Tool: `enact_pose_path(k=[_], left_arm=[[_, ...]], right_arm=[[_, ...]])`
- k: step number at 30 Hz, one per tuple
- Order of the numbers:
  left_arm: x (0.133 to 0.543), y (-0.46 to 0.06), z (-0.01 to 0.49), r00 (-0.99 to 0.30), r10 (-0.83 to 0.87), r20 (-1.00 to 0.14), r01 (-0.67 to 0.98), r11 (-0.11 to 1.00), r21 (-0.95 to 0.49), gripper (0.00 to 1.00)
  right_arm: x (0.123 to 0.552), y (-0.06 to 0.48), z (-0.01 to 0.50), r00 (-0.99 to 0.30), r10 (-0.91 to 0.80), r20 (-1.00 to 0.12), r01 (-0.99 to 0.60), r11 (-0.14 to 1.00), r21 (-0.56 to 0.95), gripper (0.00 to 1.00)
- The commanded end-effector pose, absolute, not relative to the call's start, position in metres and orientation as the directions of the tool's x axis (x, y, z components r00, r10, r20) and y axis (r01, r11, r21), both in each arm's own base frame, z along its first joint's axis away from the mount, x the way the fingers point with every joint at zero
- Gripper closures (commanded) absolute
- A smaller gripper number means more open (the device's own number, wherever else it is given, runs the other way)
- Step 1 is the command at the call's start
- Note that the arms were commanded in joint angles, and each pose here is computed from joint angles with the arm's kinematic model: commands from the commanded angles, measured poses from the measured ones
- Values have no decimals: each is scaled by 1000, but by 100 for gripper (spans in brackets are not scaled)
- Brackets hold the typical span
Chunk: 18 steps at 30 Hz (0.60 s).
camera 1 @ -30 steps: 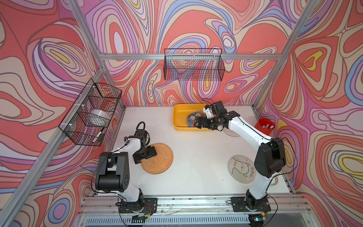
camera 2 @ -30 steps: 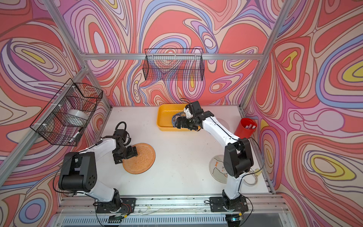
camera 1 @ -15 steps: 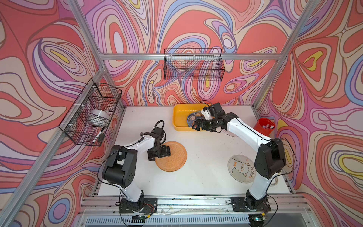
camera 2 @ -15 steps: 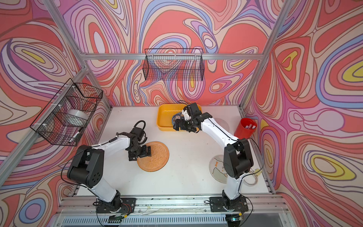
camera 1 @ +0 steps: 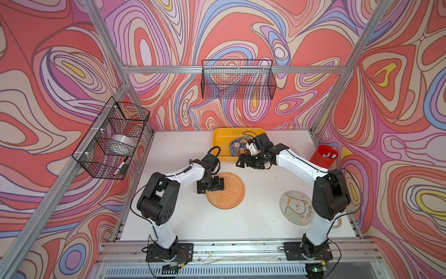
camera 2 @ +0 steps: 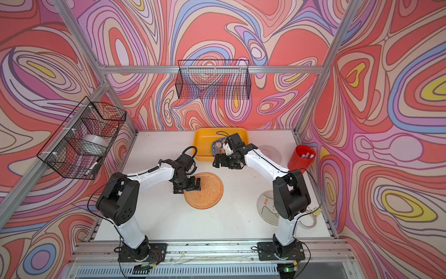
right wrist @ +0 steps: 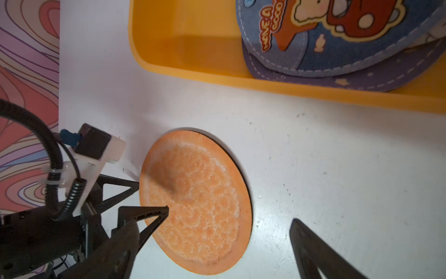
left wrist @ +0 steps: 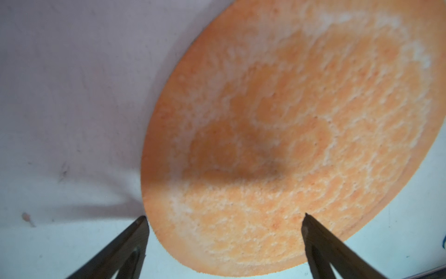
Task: Put the coasters into the storage box
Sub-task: Move the coaster to the center of the board.
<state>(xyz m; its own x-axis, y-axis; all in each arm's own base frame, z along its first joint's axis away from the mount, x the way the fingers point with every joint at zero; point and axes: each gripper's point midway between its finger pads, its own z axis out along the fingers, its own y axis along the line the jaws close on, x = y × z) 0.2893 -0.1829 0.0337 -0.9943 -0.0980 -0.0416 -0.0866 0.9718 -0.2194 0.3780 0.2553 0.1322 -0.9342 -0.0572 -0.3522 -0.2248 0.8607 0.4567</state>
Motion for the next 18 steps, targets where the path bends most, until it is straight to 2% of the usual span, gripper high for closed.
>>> enact_pose_path(k=[1, 7, 12, 18], left_arm=[[292, -167, 45, -986, -128, -109, -107, 977, -186, 0], [291, -158, 43, -971, -178, -158, -144, 968, -204, 1], [291, -166, 30, -971, -201, -133, -164, 956, -244, 7], [291, -170, 22, -973, -200, -114, -166, 953, -255, 13]], right_arm=[[358, 254, 127, -948, -65, -311, -210, 861, 462, 2], [329, 251, 94, -974, -85, -210, -175, 869, 462, 2], [309, 248, 74, -985, -95, -141, -150, 874, 463, 3], [299, 245, 62, -989, -99, -113, -140, 880, 454, 7]])
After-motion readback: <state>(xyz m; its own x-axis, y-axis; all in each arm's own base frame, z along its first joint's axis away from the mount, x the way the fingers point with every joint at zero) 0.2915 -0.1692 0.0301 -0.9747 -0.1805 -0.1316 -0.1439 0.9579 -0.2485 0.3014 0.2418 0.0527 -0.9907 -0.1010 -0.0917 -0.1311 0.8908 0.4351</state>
